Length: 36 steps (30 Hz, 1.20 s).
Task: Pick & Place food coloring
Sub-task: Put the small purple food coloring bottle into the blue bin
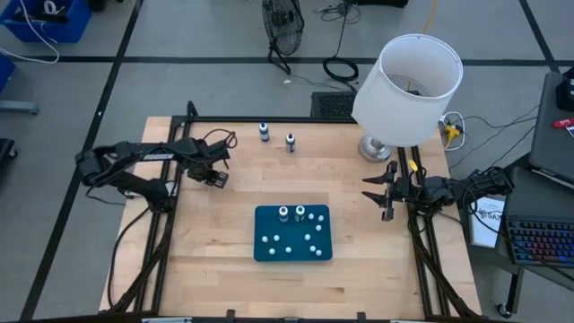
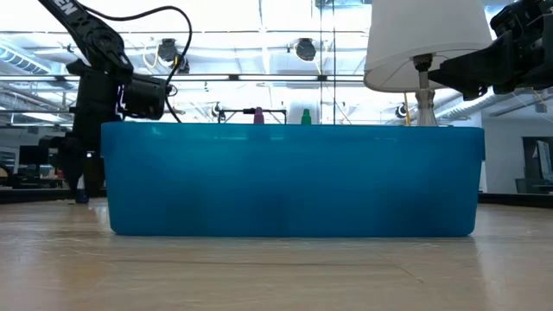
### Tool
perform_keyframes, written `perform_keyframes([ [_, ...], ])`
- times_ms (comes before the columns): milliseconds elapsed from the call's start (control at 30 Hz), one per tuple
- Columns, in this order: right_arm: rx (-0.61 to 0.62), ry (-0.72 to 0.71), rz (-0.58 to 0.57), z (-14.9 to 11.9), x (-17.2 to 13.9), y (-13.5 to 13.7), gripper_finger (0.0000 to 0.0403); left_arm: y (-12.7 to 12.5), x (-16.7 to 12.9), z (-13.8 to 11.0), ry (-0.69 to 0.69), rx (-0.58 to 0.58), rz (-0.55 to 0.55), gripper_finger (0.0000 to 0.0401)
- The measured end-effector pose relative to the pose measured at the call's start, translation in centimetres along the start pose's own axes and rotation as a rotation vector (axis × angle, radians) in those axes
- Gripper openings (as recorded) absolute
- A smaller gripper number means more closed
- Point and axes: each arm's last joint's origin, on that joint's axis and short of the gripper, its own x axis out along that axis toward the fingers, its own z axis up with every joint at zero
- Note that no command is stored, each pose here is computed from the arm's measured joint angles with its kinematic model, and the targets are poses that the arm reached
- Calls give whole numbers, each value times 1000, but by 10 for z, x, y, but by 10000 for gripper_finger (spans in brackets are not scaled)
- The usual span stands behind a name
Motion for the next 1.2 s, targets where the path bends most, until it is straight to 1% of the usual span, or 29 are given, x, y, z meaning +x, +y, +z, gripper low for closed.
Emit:
perform_keyframes([
  [500, 0, 0, 0, 0, 0, 0, 167, 0, -1, 0, -8, -31, -6, 152],
  [900, 0, 0, 0, 0, 0, 0, 167, -2, -2, -4, 0, -13, 2, 149],
  [1000, 0, -1, 0, 0, 0, 0, 167, -2, -2, -4, -4, -10, 6, 128],
  [1133, 0, 0, 1, 0, 0, 0, 167, -2, -2, -3, -14, -6, 15, 79],
  [1200, 0, 0, 0, 0, 0, 0, 167, -2, -2, -3, -17, 9, 16, 71],
])
